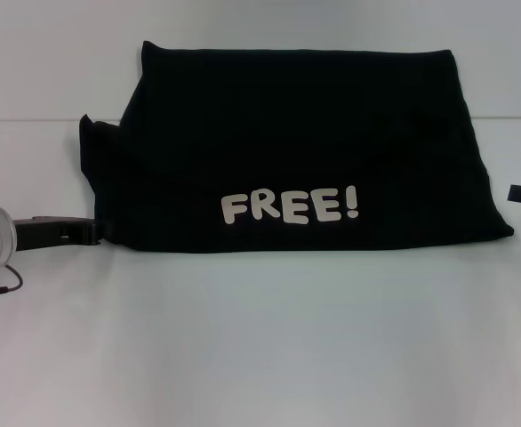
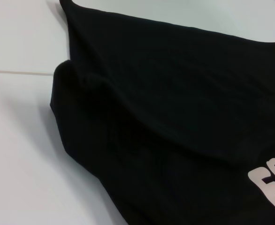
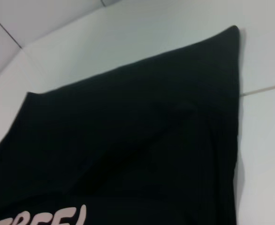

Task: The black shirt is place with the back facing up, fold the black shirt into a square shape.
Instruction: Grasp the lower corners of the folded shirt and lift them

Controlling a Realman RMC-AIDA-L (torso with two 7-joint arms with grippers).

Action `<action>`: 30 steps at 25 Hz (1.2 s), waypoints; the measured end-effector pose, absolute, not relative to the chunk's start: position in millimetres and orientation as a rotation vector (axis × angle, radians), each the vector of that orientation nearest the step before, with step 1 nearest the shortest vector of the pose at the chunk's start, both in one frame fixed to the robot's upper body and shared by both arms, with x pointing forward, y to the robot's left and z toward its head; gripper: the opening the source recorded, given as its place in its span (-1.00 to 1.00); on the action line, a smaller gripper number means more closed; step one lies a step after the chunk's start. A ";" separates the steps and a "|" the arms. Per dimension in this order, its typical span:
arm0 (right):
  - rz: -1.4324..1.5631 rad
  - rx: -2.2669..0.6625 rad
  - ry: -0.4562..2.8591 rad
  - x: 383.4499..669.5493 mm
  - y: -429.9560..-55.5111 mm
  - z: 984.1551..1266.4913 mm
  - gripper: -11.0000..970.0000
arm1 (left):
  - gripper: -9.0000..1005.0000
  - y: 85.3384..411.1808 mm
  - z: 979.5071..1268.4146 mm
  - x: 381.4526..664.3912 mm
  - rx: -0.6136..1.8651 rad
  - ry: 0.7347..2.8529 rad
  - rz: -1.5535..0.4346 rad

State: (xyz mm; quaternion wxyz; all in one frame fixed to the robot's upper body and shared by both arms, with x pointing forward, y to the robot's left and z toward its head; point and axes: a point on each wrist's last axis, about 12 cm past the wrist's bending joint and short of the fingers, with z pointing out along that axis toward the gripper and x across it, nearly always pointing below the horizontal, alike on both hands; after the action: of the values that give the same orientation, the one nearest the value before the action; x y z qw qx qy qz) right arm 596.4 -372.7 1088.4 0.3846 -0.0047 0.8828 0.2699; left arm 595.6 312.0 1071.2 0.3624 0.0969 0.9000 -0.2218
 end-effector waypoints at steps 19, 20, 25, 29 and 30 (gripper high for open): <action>0.618 -0.083 2.340 614.6 -328.1 1072.0 0.39 | -0.98 310.2 1076.9 603.1 0.266 2.306 -0.562; 0.619 -0.082 2.341 614.5 -327.4 1071.4 0.39 | -0.98 310.4 1076.9 603.2 0.265 2.306 -0.561; 0.621 -0.073 2.340 614.0 -327.0 1070.4 0.31 | -0.97 310.8 1077.0 603.1 0.264 2.305 -0.560; 0.630 -0.075 2.340 613.5 -327.6 1071.0 0.02 | -0.97 311.5 1076.5 602.5 0.262 2.305 -0.559; 0.633 -0.076 2.341 613.0 -327.8 1071.0 -0.07 | -0.97 311.7 1076.3 602.3 0.261 2.306 -0.559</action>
State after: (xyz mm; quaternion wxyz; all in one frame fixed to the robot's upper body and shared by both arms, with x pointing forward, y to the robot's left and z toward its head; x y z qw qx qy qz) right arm 613.0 -327.8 1071.0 0.3499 -0.0292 0.9039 0.2444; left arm 602.3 311.7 1076.3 0.3685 0.1015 0.8980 -0.2178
